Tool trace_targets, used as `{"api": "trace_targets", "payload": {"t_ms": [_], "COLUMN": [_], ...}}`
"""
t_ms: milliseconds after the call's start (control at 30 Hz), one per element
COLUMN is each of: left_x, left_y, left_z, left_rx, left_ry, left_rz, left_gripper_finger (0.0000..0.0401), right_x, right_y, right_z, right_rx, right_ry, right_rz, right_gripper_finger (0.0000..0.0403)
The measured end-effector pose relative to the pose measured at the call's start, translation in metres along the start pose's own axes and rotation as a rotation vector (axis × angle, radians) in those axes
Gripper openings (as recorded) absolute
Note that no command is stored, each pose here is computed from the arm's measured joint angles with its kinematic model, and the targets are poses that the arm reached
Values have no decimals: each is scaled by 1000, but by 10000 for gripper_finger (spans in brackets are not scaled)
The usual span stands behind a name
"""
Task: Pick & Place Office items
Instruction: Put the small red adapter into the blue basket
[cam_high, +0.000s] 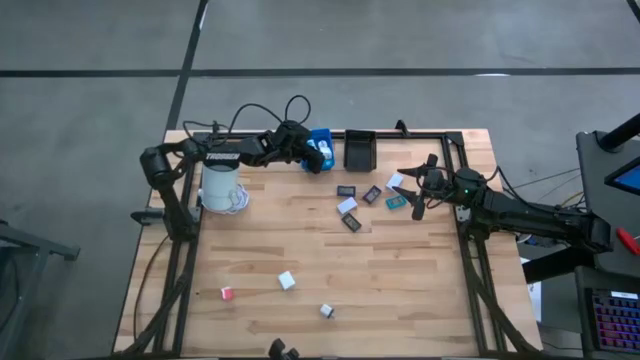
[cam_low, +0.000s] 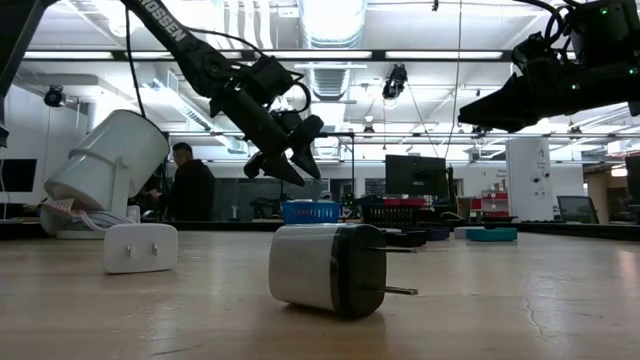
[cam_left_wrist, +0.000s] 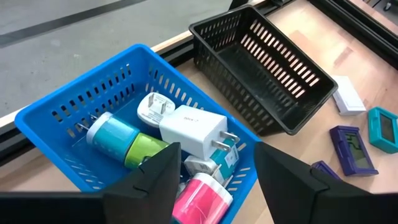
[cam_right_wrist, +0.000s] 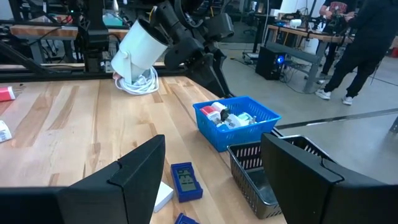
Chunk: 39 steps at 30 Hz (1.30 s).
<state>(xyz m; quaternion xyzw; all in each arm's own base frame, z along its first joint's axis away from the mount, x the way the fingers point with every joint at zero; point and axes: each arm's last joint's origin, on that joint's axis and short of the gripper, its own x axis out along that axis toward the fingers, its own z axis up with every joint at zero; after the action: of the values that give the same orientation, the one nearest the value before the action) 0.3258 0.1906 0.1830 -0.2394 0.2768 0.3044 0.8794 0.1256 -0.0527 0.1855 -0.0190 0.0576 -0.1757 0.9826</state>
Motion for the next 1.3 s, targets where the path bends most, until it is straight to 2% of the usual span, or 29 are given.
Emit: {"api": "trace_targets", "payload": {"t_ms": [267, 400, 800, 867, 1067, 1300], "left_x": [0, -5, -51, -60, -85, -112], "left_y": [-2, -8, -44, -51, -73, -100], "left_z": [-1, 0, 6, 5, -6, -26], "left_rx": [-4, -12, 37, 51, 75, 118], "left_ry": [1, 14, 6, 1, -10, 44], "left_rz": [-5, -57, -166, -154, -19, -34], "left_gripper_finger": [209, 209, 209, 209, 208, 208], "right_x": [0, 0, 0, 0, 0, 0], "right_y": [0, 0, 0, 0, 0, 0], "right_z": [0, 0, 0, 0, 0, 0], "right_rx": [0, 0, 0, 0, 0, 0], "right_ry": [0, 0, 0, 0, 0, 0], "right_rz": [1, 1, 1, 0, 0, 1], "right_gripper_finger": [256, 256, 256, 256, 256, 256]}}
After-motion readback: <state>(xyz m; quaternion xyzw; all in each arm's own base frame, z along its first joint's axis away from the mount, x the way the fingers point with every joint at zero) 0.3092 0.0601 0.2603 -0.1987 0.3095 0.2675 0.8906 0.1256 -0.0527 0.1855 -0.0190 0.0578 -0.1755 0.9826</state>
